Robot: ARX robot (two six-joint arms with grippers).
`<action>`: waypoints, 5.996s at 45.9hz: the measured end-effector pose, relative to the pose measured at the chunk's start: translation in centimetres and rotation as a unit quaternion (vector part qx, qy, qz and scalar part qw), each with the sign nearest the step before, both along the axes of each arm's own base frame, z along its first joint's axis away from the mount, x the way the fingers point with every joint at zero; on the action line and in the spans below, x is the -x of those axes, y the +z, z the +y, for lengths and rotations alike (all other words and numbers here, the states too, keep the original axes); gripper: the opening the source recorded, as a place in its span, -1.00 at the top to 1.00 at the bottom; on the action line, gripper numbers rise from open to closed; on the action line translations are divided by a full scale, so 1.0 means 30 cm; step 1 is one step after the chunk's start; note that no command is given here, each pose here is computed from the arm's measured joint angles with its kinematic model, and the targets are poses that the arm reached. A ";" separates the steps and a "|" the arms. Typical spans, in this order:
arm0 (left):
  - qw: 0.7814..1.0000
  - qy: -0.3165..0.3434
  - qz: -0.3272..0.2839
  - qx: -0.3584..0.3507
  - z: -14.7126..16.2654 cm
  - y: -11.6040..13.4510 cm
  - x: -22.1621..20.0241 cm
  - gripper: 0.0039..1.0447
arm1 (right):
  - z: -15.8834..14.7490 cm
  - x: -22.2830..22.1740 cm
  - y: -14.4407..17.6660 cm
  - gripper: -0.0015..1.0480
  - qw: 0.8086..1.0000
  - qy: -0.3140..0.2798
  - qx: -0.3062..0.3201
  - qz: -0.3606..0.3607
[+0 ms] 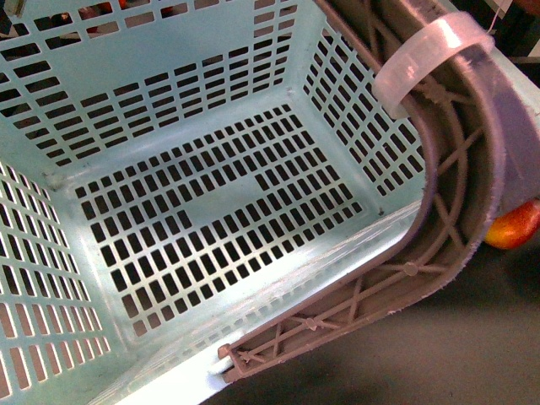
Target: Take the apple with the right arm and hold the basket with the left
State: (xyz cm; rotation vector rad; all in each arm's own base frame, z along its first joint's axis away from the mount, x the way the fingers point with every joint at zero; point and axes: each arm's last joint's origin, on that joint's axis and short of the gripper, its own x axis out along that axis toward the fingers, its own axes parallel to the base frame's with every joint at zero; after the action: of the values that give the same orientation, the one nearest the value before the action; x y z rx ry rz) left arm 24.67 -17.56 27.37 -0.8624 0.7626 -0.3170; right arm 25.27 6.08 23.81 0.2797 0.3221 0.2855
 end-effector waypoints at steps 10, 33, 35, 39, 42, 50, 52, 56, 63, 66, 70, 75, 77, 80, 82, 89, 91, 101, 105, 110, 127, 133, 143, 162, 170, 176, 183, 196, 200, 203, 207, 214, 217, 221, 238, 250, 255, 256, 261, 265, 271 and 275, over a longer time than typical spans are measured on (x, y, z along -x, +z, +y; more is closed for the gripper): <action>1.000 0.000 0.000 0.000 0.000 0.000 0.000 0.88 | 0.183 0.038 -0.008 -0.52 0.997 0.070 -0.016 0.008; 1.000 -0.002 0.004 -0.001 -0.004 -0.005 0.000 0.89 | 0.114 0.032 -0.034 -0.83 0.995 -0.094 0.036 -0.027; 1.000 0.002 0.002 -0.003 -0.002 -0.005 -0.001 0.89 | 0.073 0.041 -0.020 -0.83 0.987 -0.146 0.050 -0.046; 1.000 0.005 -0.001 -0.006 0.001 -0.004 -0.004 0.89 | 0.002 0.076 -0.009 -0.83 0.970 -0.220 0.079 -0.067; 1.000 0.003 0.000 -0.006 0.001 -0.004 -0.004 0.89 | -0.020 0.092 -0.004 -0.83 0.964 -0.239 0.089 -0.074; 1.000 -0.008 0.004 0.000 -0.006 -0.004 0.002 0.89 | -0.050 0.130 -0.035 -0.45 0.972 -0.148 0.105 -0.147; 1.000 -0.008 0.005 0.002 -0.006 -0.004 0.002 0.89 | -0.063 0.150 -0.052 -0.31 0.972 -0.140 0.114 -0.151; 1.000 0.001 0.001 -0.003 -0.002 -0.004 -0.001 0.89 | -0.097 0.198 -0.090 0.05 0.970 -0.138 0.127 -0.154; 1.000 0.001 0.000 -0.005 -0.002 -0.004 -0.001 0.89 | -0.128 0.247 -0.129 0.52 0.969 -0.140 0.133 -0.154; 1.000 0.000 0.001 -0.004 -0.003 -0.004 -0.001 0.89 | -0.138 0.266 -0.141 0.72 0.969 -0.140 0.135 -0.155; 1.000 -0.002 0.001 -0.003 -0.003 -0.004 -0.001 0.89 | -0.148 0.289 -0.154 0.96 0.968 -0.138 0.137 -0.156; 1.000 -0.001 0.001 -0.004 -0.003 -0.004 -0.001 0.89 | -0.160 0.314 -0.171 0.96 0.969 -0.138 0.137 -0.155; 1.000 0.000 0.001 -0.004 -0.003 -0.004 -0.001 0.89 | -0.165 0.324 -0.178 0.96 0.969 -0.137 0.137 -0.154; 1.000 0.000 0.001 -0.004 -0.003 -0.004 -0.001 0.89 | -0.184 0.338 -0.186 0.96 0.970 -0.128 0.136 -0.155; 1.000 -0.001 0.001 -0.004 -0.003 -0.004 -0.001 0.89 | -0.194 0.346 -0.189 0.96 0.969 -0.136 0.137 -0.155; 1.000 -0.001 0.001 -0.003 -0.003 -0.004 -0.001 0.89 | -0.201 0.372 -0.201 0.96 0.968 -0.140 0.137 -0.155; 1.000 0.000 0.001 -0.004 -0.003 -0.004 -0.001 0.89 | -0.201 0.379 -0.205 0.96 0.968 -0.140 0.137 -0.154; 1.000 0.000 0.001 -0.003 -0.003 -0.004 -0.001 0.89 | -0.201 0.406 -0.227 0.96 0.967 -0.141 0.136 -0.163; 1.000 -0.001 0.002 -0.003 -0.003 -0.004 -0.001 0.89 | -0.201 0.420 -0.222 0.96 0.967 -0.142 0.136 -0.165; 1.000 0.000 0.001 -0.004 -0.003 -0.004 -0.001 0.89 | -0.201 0.435 -0.219 0.96 0.966 -0.142 0.135 -0.167; 1.000 0.000 0.001 -0.004 -0.003 -0.004 -0.001 0.89 | -0.202 0.469 -0.218 0.96 0.966 -0.142 0.135 -0.168; 1.000 0.000 0.001 -0.003 -0.003 -0.004 -0.001 0.89 | -0.202 0.476 -0.219 0.96 0.966 -0.142 0.135 -0.168; 1.000 0.000 0.001 -0.004 -0.003 -0.004 -0.001 0.89 | -0.202 0.512 -0.234 0.96 0.968 -0.140 0.137 -0.156; 1.000 0.000 0.001 -0.004 -0.002 -0.004 -0.002 0.89 | -0.202 0.519 -0.230 0.34 0.967 -0.142 0.136 -0.165; 1.000 0.000 0.001 -0.003 -0.002 -0.004 -0.001 0.89 | -0.202 0.519 -0.230 -0.29 0.966 -0.142 0.136 -0.165; 1.000 0.000 0.001 -0.004 -0.002 -0.004 -0.002 0.89 | -0.202 0.519 -0.230 -0.75 0.966 -0.142 0.136 -0.165; 0.996 0.090 -0.001 0.006 -0.001 -0.004 -0.025 0.89 | -0.202 0.519 -0.230 -0.82 0.967 -0.142 0.136 -0.165; 0.981 0.183 -0.008 0.061 0.108 0.024 -0.128 0.89 | -0.202 0.519 -0.229 -0.83 0.966 -0.142 0.136 -0.166; 0.975 0.204 -0.006 0.084 0.160 0.026 -0.156 0.89 | -0.202 0.519 -0.229 -0.83 0.966 -0.142 0.136 -0.166; 0.968 0.227 -0.003 0.103 0.207 0.017 -0.178 0.89 | -0.202 0.519 -0.229 -0.83 0.966 -0.142 0.136 -0.166; 0.955 0.270 0.004 0.121 0.283 -0.021 -0.196 0.89 | -0.202 0.519 -0.229 -0.83 0.966 -0.142 0.136 -0.166; 0.920 0.363 0.035 0.142 0.432 -0.138 -0.233 0.89 | -0.202 0.519 -0.229 -0.83 0.966 -0.142 0.136 -0.166; 0.909 0.390 0.039 0.139 0.472 -0.174 -0.242 0.89 | -0.202 0.519 -0.229 -0.83 0.966 -0.142 0.136 -0.166; 0.897 0.416 0.045 0.139 0.517 -0.217 -0.250 0.89 | -0.202 0.519 -0.229 -0.83 0.966 -0.142 0.136 -0.166; 0.876 0.450 0.093 0.144 0.613 -0.364 -0.218 0.89 | -0.202 0.519 -0.229 -0.83 0.966 -0.142 0.136 -0.166; 0.872 0.458 0.131 0.114 0.621 -0.441 -0.145 0.89 | -0.202 0.519 -0.229 -0.83 0.966 -0.142 0.136 -0.166; 0.871 0.455 0.151 0.107 0.615 -0.452 -0.123 0.56 | -0.202 0.519 -0.229 -0.83 0.966 -0.142 0.136 -0.166; 0.871 0.455 0.155 0.105 0.614 -0.454 -0.117 0.50 | -0.202 0.519 -0.229 -0.83 0.966 -0.142 0.136 -0.166; 0.867 0.461 0.159 0.100 0.605 -0.429 -0.091 0.06 | -0.202 0.519 -0.229 -0.83 0.966 -0.142 0.136 -0.166; 0.863 0.466 0.162 0.110 0.589 -0.391 -0.067 -0.25 | -0.202 0.519 -0.229 -0.83 0.966 -0.142 0.136 -0.166; 0.855 0.472 0.178 0.118 0.561 -0.348 -0.026 -0.66 | -0.202 0.519 -0.229 -0.83 0.966 -0.142 0.136 -0.166; 0.853 0.476 0.176 0.118 0.544 -0.300 0.006 -0.90 | -0.202 0.519 -0.229 -0.83 0.966 -0.142 0.136 -0.166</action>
State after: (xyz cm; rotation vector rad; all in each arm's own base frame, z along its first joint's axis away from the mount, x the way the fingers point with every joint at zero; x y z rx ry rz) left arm 24.50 -1.24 18.36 -1.4488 0.5435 0.6670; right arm 9.69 0.03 16.93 0.0029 -0.0135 0.0012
